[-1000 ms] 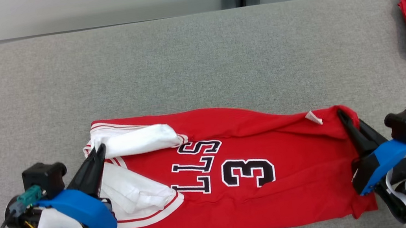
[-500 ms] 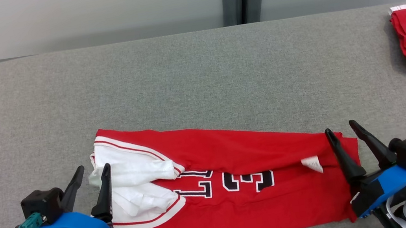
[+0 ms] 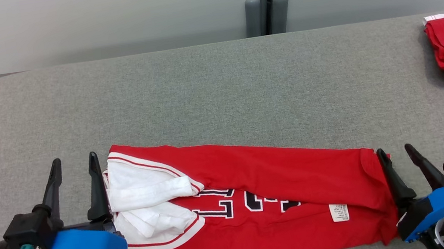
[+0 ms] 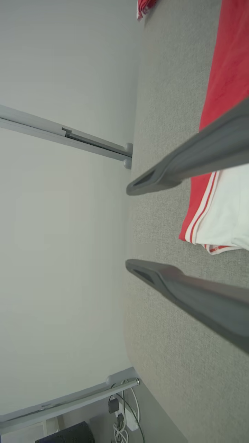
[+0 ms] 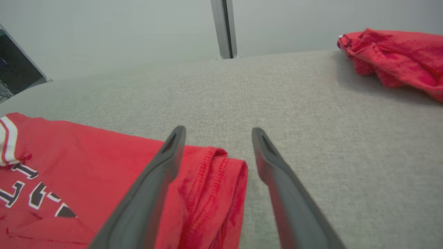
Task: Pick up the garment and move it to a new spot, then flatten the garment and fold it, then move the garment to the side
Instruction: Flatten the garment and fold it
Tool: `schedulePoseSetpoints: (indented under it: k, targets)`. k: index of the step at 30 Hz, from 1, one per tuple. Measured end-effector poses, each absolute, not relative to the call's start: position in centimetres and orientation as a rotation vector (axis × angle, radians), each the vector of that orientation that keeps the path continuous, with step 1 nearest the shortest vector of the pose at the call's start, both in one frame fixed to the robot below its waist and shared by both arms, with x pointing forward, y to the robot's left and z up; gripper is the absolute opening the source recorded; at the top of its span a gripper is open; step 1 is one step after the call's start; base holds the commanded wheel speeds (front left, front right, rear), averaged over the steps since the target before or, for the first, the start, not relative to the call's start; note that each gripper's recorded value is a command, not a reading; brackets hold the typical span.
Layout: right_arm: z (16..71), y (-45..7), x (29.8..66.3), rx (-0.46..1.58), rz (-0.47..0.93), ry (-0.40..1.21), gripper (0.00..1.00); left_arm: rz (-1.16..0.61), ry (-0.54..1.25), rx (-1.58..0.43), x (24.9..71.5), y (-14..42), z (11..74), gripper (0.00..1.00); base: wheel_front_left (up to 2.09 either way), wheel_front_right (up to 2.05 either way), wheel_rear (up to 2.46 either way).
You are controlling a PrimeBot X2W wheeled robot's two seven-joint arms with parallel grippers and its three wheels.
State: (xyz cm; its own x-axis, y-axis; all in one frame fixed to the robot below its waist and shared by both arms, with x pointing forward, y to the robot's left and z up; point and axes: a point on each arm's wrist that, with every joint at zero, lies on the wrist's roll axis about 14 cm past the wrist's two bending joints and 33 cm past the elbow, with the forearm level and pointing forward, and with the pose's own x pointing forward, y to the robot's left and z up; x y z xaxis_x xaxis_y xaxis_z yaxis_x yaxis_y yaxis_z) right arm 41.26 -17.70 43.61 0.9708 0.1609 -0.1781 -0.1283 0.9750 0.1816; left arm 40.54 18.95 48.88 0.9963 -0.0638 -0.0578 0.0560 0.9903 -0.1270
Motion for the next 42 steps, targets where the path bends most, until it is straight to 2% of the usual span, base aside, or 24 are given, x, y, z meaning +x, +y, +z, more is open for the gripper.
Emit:
schedulePoseSetpoints:
  k: [11,22,23,25,30,34,42]
  targets:
    - [38.9,-16.8,39.5,0.227,0.099,0.379,1.00,0.028,-0.041,-0.089,40.1,20.3,50.2,1.00,0.00,0.00,0.00]
    - [36.6,-15.5,37.4,0.211,0.110,0.468,1.00,0.079,-0.049,-0.070,39.1,21.5,49.6,1.00,0.00,0.00,0.00]
    - [36.6,-15.5,37.4,0.211,0.110,0.468,0.85,0.079,-0.049,-0.070,39.1,21.5,49.6,1.00,0.00,0.00,0.00]
    - [36.7,-14.5,37.3,0.230,0.127,0.466,0.02,0.077,-0.049,-0.067,39.1,21.5,49.5,1.00,0.00,0.00,0.00]
    - [37.1,-14.9,37.4,0.238,0.114,0.446,0.00,0.077,-0.042,-0.059,39.2,21.5,49.2,1.00,0.00,0.00,0.00]
    - [37.8,-17.1,37.9,0.232,0.061,0.412,0.00,0.079,-0.042,-0.049,39.3,21.6,49.1,1.00,0.00,0.00,0.00]
    - [40.2,-24.9,39.1,0.142,-0.077,0.342,0.00,0.051,-0.043,-0.048,39.6,20.8,49.1,1.00,0.00,0.00,0.00]
